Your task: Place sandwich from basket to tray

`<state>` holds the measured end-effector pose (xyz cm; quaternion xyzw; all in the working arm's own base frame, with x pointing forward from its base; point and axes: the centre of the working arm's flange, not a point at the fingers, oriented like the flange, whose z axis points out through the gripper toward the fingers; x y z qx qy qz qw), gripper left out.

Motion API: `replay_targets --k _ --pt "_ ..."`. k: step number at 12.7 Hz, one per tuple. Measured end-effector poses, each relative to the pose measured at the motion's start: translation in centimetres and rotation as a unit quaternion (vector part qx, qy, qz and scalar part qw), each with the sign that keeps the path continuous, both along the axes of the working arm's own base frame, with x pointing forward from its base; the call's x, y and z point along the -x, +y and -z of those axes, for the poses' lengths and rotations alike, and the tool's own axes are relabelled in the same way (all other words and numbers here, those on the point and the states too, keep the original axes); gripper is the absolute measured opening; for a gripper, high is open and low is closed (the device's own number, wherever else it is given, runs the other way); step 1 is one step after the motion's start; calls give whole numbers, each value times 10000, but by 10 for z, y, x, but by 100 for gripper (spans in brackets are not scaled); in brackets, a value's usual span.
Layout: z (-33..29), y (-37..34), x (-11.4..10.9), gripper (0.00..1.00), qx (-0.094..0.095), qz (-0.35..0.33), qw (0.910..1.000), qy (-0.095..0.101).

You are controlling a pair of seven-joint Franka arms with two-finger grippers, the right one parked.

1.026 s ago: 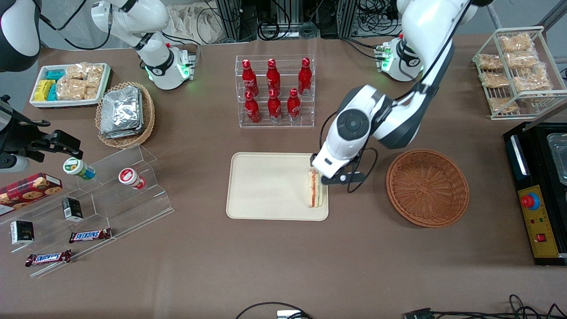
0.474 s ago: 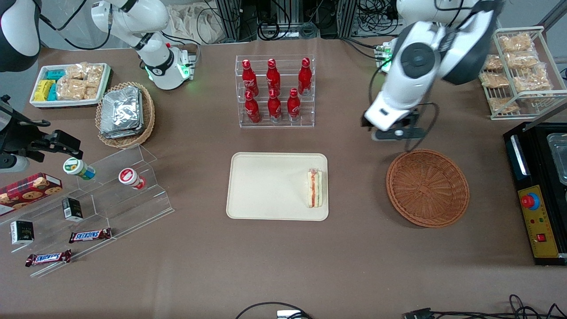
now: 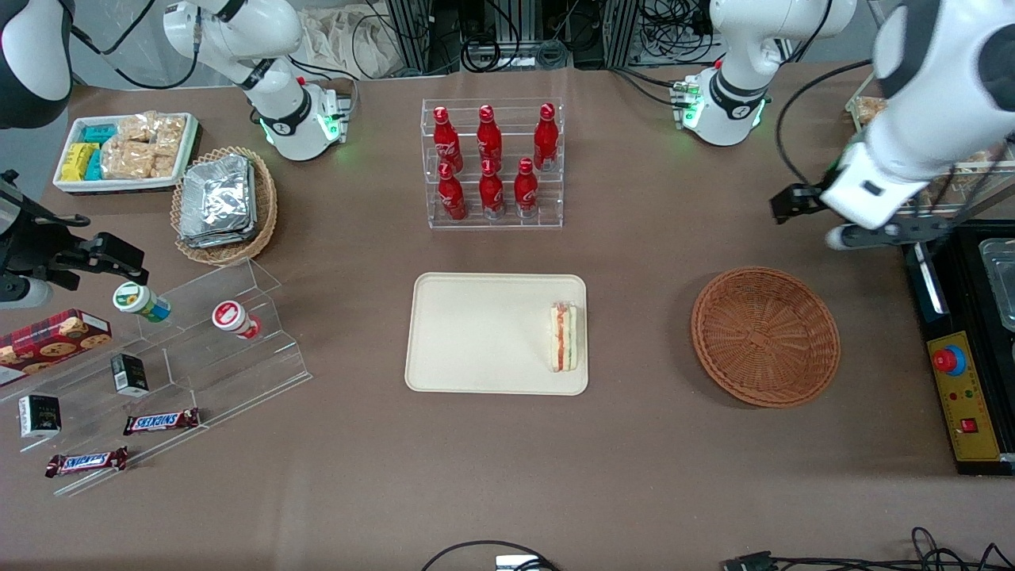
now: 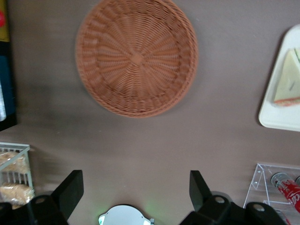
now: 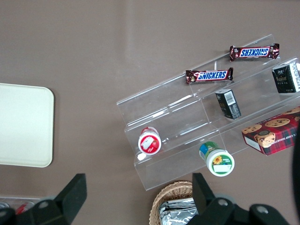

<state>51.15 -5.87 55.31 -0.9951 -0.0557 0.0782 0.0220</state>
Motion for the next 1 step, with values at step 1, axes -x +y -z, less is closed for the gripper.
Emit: replay_targets --k 1 --pt "-6 12 -13 100 10 -112 9999 -48"
